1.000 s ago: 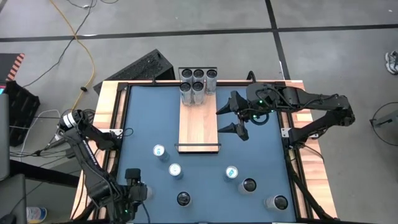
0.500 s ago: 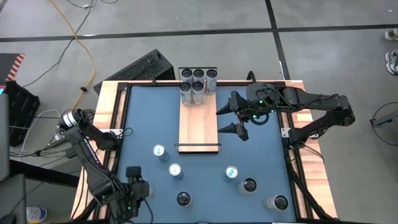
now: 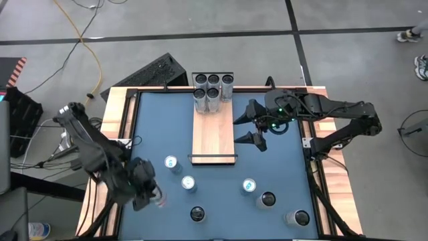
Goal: Place canned beverage on shelf
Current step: Put the white-pink black soda can on the shelf
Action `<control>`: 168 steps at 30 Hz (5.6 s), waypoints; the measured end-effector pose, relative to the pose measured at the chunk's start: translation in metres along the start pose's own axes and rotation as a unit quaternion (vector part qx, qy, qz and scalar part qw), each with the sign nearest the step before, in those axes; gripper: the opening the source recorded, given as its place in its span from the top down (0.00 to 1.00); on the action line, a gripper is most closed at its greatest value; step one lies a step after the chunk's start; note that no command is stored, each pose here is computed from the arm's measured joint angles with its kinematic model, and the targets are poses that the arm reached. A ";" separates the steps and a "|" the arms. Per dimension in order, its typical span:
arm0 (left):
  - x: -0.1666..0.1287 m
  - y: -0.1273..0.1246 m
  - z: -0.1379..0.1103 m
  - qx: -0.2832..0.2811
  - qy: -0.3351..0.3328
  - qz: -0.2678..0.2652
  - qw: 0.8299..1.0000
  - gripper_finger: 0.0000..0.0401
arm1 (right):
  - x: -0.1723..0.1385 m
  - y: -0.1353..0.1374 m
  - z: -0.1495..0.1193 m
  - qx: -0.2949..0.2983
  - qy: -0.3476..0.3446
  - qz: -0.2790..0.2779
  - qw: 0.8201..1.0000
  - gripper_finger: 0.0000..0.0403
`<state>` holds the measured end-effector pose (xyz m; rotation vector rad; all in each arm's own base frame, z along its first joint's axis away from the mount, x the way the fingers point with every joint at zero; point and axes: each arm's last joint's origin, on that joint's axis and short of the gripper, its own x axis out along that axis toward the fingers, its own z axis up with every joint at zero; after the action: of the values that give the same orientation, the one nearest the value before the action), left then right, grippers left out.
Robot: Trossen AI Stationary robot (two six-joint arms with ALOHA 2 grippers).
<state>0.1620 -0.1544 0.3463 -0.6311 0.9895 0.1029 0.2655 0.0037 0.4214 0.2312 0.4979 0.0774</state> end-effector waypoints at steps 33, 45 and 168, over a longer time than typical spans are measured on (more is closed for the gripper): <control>-0.063 0.063 0.199 0.094 -0.207 0.178 0.957 0.37 | -0.013 -0.024 0.006 0.079 -0.027 -0.052 0.995 0.16; 0.032 0.104 0.250 0.008 -0.088 0.258 0.962 0.37 | -0.017 -0.040 0.006 0.109 -0.031 -0.105 0.988 0.16; -0.132 0.059 0.178 -0.089 -0.448 0.302 0.837 0.23 | 0.163 -0.079 -0.030 -0.036 0.062 -0.223 0.972 0.16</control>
<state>0.1998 0.0159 0.4950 -0.3354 0.2178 0.9785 0.3953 -0.0460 0.3012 0.0401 0.6596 -0.3301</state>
